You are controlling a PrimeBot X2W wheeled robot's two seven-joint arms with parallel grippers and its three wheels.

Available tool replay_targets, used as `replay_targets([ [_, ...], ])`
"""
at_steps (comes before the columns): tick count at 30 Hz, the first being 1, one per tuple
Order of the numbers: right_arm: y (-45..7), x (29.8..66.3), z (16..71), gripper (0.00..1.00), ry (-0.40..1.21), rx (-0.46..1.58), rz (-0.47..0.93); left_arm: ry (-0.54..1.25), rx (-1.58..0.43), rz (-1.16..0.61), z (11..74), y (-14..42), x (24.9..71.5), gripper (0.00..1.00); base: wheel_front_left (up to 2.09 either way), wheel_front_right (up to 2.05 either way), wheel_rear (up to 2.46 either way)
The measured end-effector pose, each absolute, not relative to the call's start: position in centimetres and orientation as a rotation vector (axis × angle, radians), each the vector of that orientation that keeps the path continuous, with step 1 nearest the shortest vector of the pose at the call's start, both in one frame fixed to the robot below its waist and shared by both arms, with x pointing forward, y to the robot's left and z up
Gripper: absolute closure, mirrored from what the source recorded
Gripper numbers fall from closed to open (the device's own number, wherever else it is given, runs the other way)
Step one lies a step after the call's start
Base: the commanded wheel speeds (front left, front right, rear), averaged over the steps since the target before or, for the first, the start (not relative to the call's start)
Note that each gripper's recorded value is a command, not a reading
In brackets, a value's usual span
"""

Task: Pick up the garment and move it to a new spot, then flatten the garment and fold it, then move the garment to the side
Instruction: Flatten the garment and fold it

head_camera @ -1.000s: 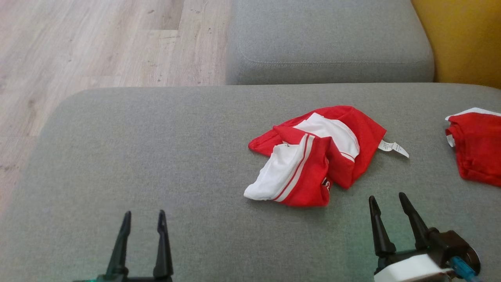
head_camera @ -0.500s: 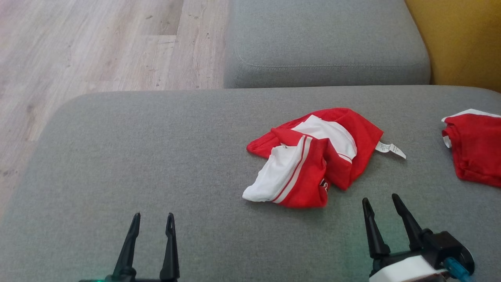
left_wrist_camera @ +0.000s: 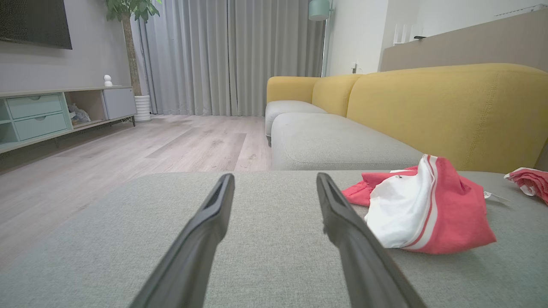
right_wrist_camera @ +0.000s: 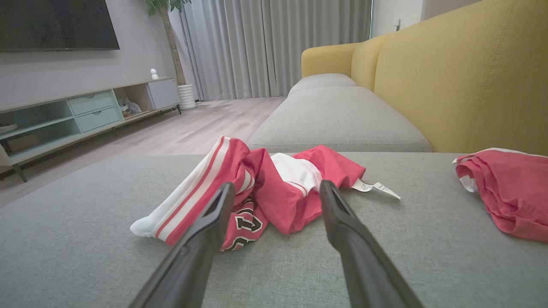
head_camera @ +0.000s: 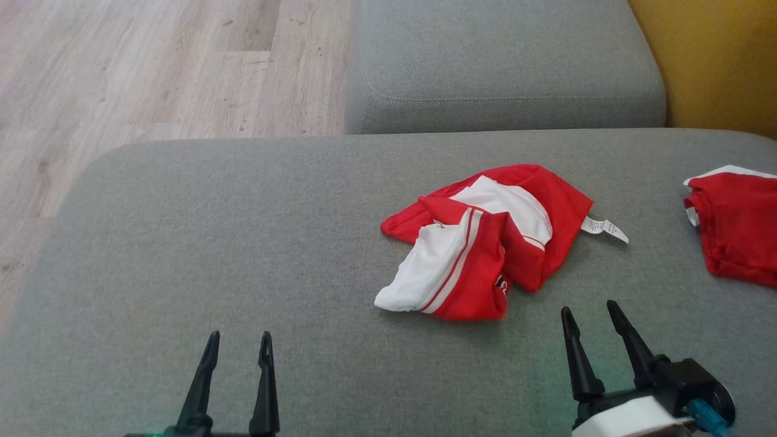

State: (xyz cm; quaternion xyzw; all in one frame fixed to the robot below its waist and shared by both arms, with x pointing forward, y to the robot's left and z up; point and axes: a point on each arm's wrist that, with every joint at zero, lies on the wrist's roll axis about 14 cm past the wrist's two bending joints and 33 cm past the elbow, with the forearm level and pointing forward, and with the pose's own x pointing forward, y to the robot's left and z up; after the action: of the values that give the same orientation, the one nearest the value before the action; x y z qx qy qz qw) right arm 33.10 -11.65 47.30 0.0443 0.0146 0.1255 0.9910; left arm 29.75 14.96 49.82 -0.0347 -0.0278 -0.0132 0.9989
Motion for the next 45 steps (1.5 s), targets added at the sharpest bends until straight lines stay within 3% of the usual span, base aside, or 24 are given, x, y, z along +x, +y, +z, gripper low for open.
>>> replay_targets([
  [13,-12.0,32.8,46.9,0.0,0.04,0.094,0.238,-0.034,-0.068,-0.074,49.3,13.6,30.6,0.0,0.0,0.0,0.0],
  [30,-15.1,33.0,46.5,0.0,0.055,0.091,0.125,0.079,0.004,-0.643,46.0,-1.8,37.6,0.0,0.0,0.0,0.0],
  [40,-17.3,33.4,45.2,0.0,0.106,0.095,0.047,0.189,0.067,-0.767,41.9,-5.9,41.8,0.0,0.0,0.0,0.0],
  [41,-17.5,33.4,45.1,0.0,0.11,0.098,0.037,0.185,0.065,-0.789,41.9,-6.5,42.0,0.54,0.0,0.0,0.0],
  [42,-17.8,33.3,45.0,0.0,0.115,0.099,0.028,0.176,0.065,-0.812,42.1,-7.2,42.1,1.0,0.0,0.0,0.0],
  [45,-18.4,32.8,44.7,0.0,0.125,0.097,0.005,0.131,0.066,-0.892,43.5,-9.4,42.2,1.0,0.0,0.0,0.0],
])
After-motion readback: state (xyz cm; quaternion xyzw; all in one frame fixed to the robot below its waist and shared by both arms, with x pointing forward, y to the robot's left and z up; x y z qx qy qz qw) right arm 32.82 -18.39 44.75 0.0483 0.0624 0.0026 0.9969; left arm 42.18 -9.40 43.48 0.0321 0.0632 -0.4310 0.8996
